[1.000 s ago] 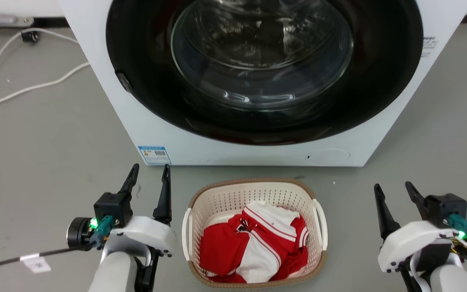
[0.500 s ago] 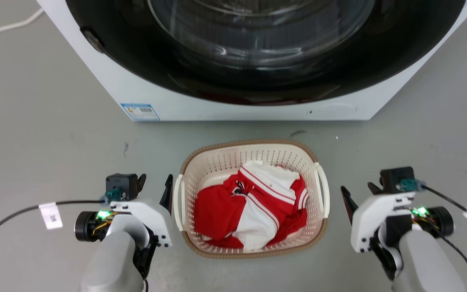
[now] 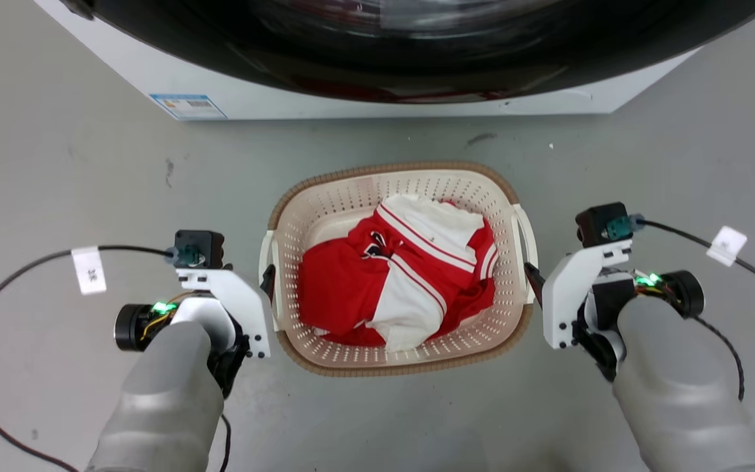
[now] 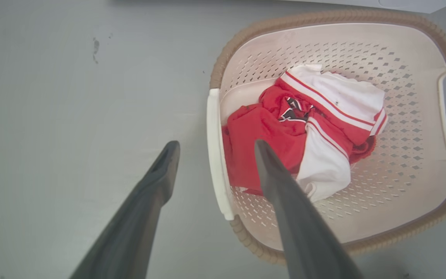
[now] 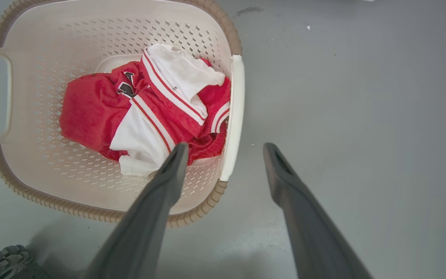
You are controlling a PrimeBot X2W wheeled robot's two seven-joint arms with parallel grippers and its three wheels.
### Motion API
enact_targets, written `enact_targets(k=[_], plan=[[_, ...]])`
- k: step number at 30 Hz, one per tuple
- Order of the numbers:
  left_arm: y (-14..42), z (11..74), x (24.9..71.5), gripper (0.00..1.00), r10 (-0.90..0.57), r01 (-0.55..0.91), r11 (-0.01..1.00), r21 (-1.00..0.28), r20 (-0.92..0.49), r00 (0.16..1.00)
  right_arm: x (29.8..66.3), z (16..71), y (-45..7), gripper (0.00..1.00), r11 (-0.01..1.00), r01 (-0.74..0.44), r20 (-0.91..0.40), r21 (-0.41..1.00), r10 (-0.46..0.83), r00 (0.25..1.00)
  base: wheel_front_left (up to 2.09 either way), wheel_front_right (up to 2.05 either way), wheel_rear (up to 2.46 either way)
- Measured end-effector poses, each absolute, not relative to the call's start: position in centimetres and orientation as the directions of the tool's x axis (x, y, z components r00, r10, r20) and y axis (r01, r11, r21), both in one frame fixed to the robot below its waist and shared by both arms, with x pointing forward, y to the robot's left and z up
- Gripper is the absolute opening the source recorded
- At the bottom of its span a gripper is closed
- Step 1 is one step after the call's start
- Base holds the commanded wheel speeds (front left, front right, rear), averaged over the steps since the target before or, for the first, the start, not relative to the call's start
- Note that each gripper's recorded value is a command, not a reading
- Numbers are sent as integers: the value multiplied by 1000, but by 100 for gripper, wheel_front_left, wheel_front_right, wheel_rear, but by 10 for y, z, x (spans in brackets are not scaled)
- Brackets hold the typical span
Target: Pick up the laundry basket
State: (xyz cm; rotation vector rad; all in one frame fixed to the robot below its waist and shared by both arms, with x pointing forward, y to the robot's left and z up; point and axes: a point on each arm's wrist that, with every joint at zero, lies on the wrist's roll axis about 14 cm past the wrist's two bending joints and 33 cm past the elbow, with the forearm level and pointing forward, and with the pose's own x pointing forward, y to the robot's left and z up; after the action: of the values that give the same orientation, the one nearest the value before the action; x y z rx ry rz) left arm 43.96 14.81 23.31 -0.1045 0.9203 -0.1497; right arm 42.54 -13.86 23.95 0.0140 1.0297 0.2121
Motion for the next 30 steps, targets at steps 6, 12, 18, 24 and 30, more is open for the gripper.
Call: enact_targets(k=[6,12,18,24,30], plan=[[144,208,444,100,-187,98,982,-159,-836,515,433,217,-139,100,978,-171,-883,116,181,433,0,0,0],[147,184,451,100,-185,98,983,-158,-869,459,439,195,-139,100,977,-178,-909,119,179,376,0,0,0],[151,165,456,100,-180,99,983,-152,-891,417,439,175,-139,100,975,-185,-929,123,178,325,0,0,0],[151,148,457,100,-181,93,983,-158,-907,379,440,161,-137,100,974,-184,-939,135,185,290,0,0,0],[148,135,454,100,-187,82,982,-168,-919,349,437,149,-135,100,973,-182,-947,146,190,260,0,0,0]])
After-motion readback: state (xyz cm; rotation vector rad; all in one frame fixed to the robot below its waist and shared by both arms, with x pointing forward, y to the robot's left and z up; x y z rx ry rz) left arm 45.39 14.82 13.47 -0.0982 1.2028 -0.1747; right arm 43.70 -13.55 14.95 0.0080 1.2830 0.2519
